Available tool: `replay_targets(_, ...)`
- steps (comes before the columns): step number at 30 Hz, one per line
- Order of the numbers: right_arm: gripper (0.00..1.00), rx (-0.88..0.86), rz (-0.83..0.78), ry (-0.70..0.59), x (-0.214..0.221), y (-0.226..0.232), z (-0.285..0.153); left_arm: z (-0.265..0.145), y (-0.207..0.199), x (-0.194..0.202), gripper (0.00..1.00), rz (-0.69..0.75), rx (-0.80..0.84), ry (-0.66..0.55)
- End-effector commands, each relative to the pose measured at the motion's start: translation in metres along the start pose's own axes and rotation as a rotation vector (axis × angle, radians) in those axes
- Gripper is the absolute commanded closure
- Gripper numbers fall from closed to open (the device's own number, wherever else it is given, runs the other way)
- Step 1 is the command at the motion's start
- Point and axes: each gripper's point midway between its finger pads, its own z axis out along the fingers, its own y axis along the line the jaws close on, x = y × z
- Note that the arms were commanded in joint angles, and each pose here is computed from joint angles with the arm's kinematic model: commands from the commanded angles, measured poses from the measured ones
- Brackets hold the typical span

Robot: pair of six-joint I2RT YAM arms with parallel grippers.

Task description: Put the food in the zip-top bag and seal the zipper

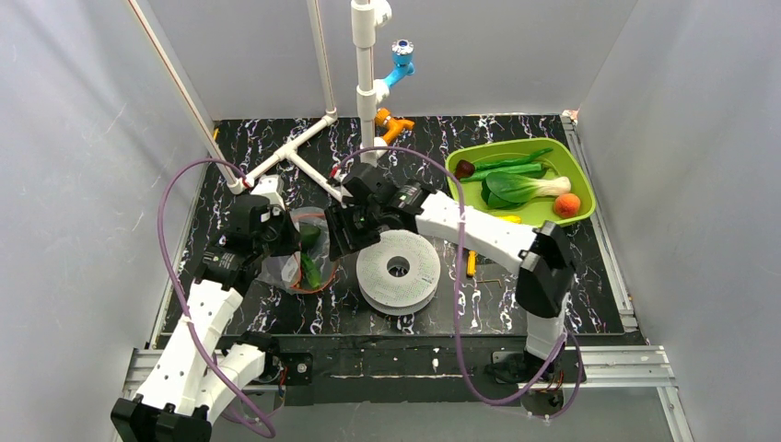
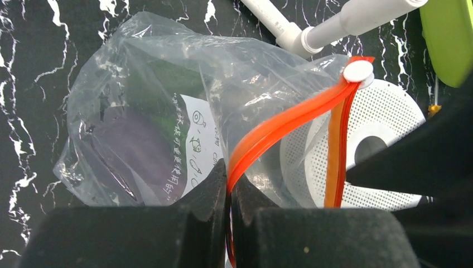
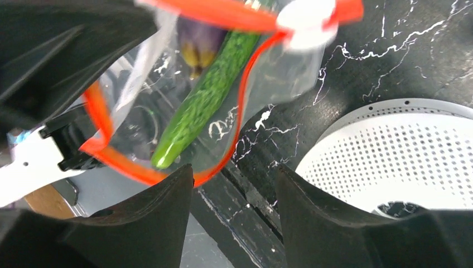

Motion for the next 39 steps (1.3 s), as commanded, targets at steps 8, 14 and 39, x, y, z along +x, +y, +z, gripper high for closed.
replay_targets(8,0.98,-0.111,-0.045,-0.040,-0.043,0.056,-0.004,-0.048,-0.020,-0.047,1.00,-0.016,0.033,-0.051)
replay_targets(14,0.99,-0.258,-0.088,-0.105,-0.069,0.101,-0.043,-0.095,-0.010,-0.080,1.00,0.001,-0.042,-0.167)
replay_targets(39,0.35,0.045,-0.250,-0.090,-0.021,0.022,-0.060,-0.003,0.030,0.002,1.00,0.078,-0.149,-0.011)
